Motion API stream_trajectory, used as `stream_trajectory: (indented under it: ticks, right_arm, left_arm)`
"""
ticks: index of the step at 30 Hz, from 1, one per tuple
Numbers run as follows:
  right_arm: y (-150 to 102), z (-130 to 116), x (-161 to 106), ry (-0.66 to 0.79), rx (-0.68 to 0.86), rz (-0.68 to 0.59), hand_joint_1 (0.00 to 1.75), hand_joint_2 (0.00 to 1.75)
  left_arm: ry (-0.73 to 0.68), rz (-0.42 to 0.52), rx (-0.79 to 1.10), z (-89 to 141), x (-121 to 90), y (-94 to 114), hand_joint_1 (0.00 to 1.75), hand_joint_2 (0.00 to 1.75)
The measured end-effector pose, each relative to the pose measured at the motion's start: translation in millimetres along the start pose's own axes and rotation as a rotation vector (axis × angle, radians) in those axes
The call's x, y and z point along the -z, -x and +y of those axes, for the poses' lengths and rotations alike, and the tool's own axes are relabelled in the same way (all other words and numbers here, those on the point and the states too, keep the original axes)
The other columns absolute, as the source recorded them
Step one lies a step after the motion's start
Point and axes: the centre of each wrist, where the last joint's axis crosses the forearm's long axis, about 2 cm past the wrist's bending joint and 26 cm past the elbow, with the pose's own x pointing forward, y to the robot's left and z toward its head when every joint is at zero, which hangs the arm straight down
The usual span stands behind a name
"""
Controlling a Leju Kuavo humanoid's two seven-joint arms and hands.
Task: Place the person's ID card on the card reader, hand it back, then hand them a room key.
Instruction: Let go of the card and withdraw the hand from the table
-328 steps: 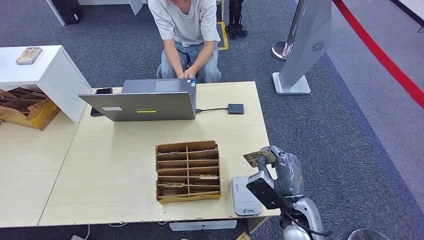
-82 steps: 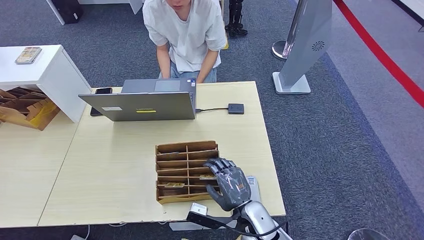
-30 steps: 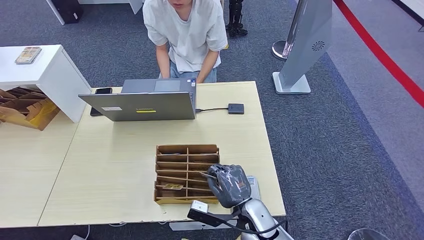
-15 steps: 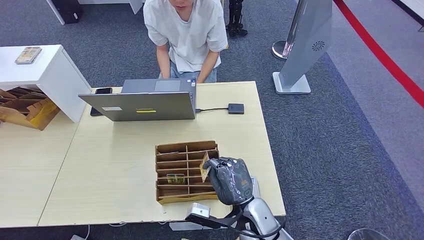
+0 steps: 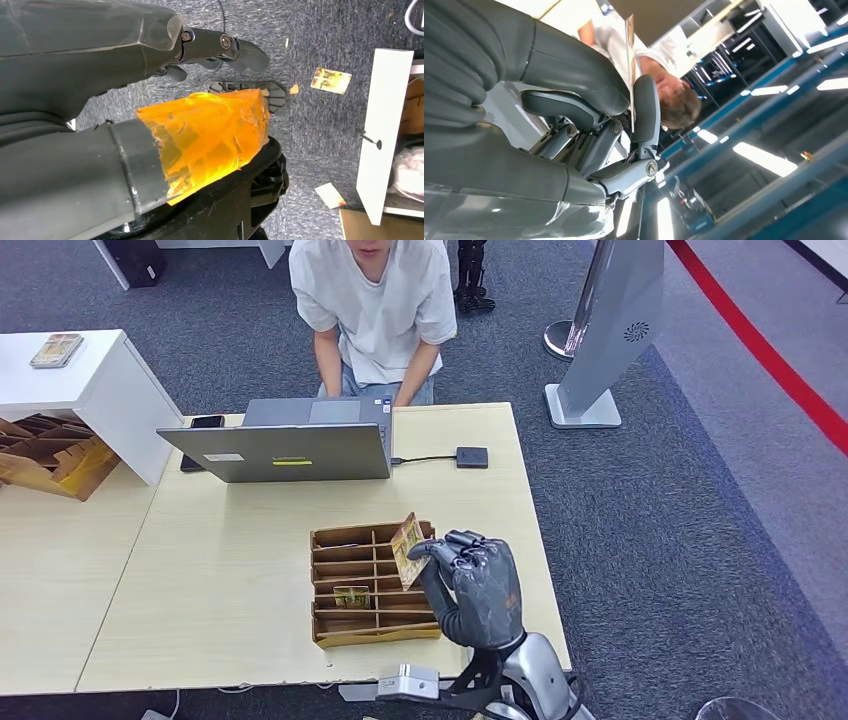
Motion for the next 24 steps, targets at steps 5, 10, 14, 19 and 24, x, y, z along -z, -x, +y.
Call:
stream_trajectory:
  ticks: [5,10,14,19,24]
  right_arm:
    - [-3,-7,7,0.043,0.014,-0.02,1.75,1.75]
    - [0,-11,19,0.065,0.026,-0.04,1.75,1.75]
    - [4,-13,32,0.069,0.032,-0.056,1.75,1.75]
    - [10,-13,46,0.059,0.031,-0.068,1.75,1.75]
    - [18,-9,57,0.029,0.024,-0.057,1.75,1.75]
  left_arm:
    - [-0.003,0.002,-0.006,0,0,0,0.0,0.0]
    - [0.002,0.002,-0.001,0,0,0,0.0,0.0]
    - [0.008,0.001,0.009,-1,0,0,0.0,0.0]
    - [0.019,0.001,0.019,-1,0,-1,0.0,0.0]
    - [0.033,0.004,0.027,-3,1,-2,0.0,0.0]
